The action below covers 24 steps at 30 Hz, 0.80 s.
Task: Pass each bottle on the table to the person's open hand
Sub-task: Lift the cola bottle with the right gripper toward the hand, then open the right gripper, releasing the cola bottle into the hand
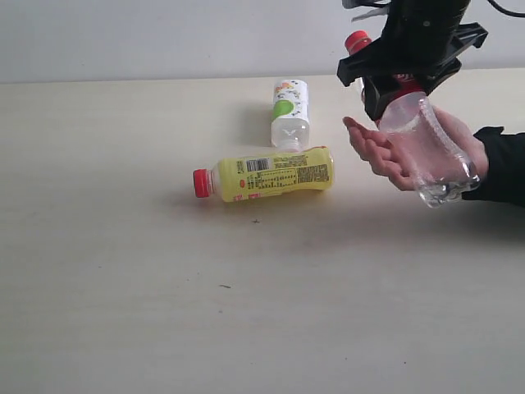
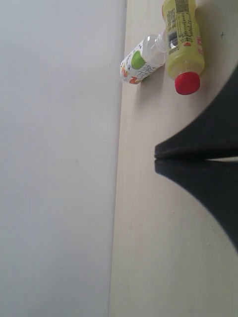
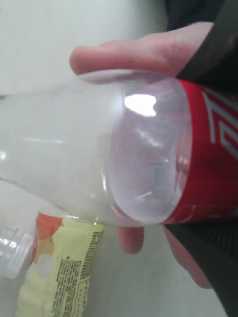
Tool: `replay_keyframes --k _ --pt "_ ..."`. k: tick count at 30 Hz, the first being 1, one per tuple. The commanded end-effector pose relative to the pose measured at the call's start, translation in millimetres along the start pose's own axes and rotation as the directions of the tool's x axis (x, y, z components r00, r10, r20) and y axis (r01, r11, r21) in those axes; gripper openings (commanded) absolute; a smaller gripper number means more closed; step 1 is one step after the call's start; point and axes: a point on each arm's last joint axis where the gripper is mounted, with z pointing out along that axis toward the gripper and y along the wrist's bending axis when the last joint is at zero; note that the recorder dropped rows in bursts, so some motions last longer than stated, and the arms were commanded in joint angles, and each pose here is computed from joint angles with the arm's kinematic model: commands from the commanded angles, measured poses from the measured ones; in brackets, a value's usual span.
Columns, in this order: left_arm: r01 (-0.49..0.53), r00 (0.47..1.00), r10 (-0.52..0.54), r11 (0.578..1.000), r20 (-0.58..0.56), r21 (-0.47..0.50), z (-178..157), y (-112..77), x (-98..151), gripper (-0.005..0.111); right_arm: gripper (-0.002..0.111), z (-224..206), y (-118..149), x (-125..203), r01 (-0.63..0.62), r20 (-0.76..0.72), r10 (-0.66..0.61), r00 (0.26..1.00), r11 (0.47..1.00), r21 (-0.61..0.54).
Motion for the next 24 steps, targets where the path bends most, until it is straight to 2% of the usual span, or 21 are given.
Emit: replay_keyframes --k 1,17,20,24 --pt "0.007 1.0 -0.007 1.0 0.004 0.0 -0.3 0.1 0.8 0.0 0.0 4.8 -6.7 -8.0 -0.014 -0.005 0.015 1.0 0.999 0.034" --pt "0.007 1.0 -0.007 1.0 0.004 0.0 -0.3 0.1 0.8 0.0 0.001 15.6 -6.4 -10.9 -0.017 -0.014 0.018 1.0 0.999 0.033" --pt "0.007 1.0 -0.007 1.0 0.004 0.0 -0.3 0.1 0.8 0.0 0.009 15.6 -6.4 -10.9 -0.017 -0.014 0.018 1.0 0.999 0.033" --pt "0.007 1.0 -0.007 1.0 0.004 0.0 -0.3 0.1 0.8 0.0 0.03 15.6 -6.4 -10.9 -0.017 -0.014 0.018 1.0 0.999 0.033"
